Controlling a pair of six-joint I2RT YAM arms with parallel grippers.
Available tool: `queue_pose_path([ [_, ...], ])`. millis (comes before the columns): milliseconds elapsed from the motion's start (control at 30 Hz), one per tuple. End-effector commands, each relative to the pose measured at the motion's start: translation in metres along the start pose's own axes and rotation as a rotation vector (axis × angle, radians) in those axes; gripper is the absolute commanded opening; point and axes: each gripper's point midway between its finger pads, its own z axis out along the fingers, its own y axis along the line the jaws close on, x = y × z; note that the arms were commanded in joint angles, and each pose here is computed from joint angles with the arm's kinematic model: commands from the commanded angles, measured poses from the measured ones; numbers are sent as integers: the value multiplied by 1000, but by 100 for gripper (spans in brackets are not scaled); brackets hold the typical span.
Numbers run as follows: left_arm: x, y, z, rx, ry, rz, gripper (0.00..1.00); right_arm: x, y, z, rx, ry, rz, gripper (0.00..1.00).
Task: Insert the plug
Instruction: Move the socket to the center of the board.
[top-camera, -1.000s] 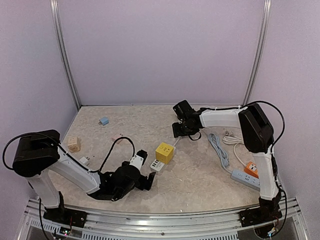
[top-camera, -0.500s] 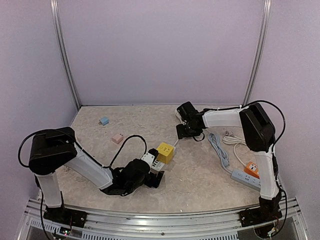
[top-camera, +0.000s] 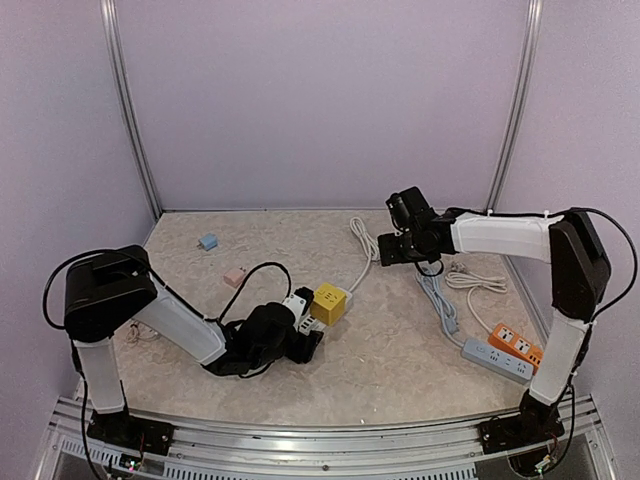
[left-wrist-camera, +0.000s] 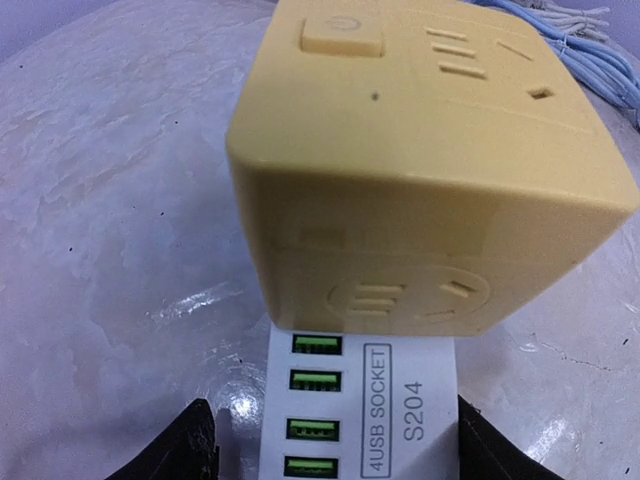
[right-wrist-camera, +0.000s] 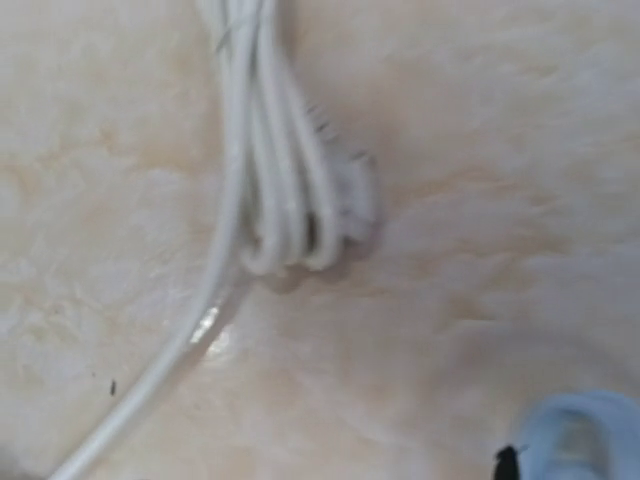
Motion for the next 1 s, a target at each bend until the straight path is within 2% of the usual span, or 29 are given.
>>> queue_pose_path([
  [0,0,1,9,22,11,11,68,-16,-24,-30,41,-78,31,70],
  [167,-7,10,14,22,6,19,54,-16,-34,-49,46,-102,42,70],
  [333,-13,26,21,11,9,28,48,-12,-39,-60,38,-114,53,70],
  [967,-52,108,67,-54,85,-17,55,-12,-42,-71,23,-128,52,70],
])
